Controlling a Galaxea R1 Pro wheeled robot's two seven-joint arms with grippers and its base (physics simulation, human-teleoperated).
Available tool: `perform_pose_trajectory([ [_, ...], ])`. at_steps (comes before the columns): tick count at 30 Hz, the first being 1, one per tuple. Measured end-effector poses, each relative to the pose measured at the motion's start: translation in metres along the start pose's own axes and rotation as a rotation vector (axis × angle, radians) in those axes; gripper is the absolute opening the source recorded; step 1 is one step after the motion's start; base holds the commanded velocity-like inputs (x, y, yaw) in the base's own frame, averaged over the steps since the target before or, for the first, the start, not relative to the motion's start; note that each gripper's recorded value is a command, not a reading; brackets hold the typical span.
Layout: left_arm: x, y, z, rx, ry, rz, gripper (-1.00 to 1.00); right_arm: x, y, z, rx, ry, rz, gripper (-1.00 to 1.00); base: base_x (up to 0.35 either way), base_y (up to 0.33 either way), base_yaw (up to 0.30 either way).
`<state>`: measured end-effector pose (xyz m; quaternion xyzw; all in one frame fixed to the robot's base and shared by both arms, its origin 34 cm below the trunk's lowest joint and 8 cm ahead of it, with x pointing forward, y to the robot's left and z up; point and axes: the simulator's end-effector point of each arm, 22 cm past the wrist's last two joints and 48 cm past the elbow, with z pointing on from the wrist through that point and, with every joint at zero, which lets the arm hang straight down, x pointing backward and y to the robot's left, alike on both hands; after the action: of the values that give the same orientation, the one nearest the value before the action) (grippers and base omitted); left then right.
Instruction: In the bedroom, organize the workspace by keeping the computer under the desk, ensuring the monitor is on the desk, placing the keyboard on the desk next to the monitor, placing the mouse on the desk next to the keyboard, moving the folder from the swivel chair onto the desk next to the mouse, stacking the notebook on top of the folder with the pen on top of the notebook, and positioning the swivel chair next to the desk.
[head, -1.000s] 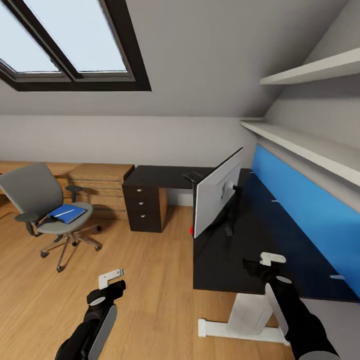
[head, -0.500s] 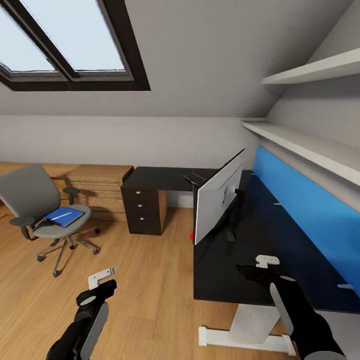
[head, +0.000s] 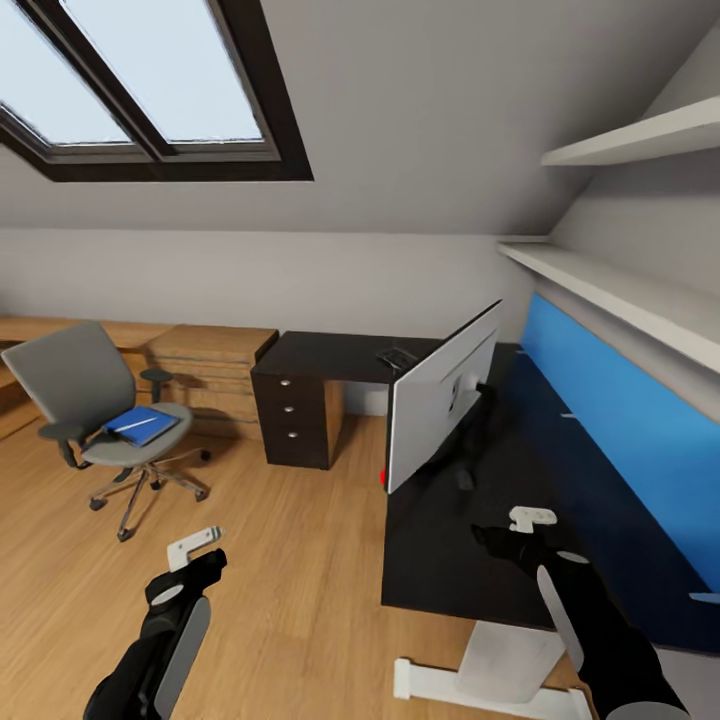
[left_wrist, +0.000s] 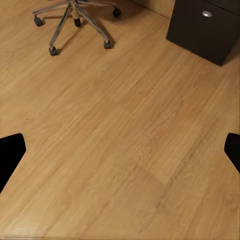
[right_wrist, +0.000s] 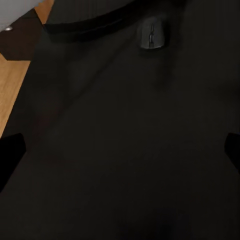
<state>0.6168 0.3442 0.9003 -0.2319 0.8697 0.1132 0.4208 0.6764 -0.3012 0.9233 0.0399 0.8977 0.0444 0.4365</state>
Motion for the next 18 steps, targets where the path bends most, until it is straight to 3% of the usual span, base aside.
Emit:
perform_pose_trajectory([
  [8, -0.010, -0.003, -0.003, 0.007, -0.020, -0.008, 1.00, 0.000, -0.008, 0.002, 0.030, -0.015, -0.056, 1.00, 0.004, -0.173, 0.067],
  [18, -0.011, -0.004, -0.004, 0.010, -0.022, -0.008, 1.00, 0.011, -0.010, 0.007, 0.050, -0.010, -0.109, 1.00, 0.052, -0.029, 0.003],
])
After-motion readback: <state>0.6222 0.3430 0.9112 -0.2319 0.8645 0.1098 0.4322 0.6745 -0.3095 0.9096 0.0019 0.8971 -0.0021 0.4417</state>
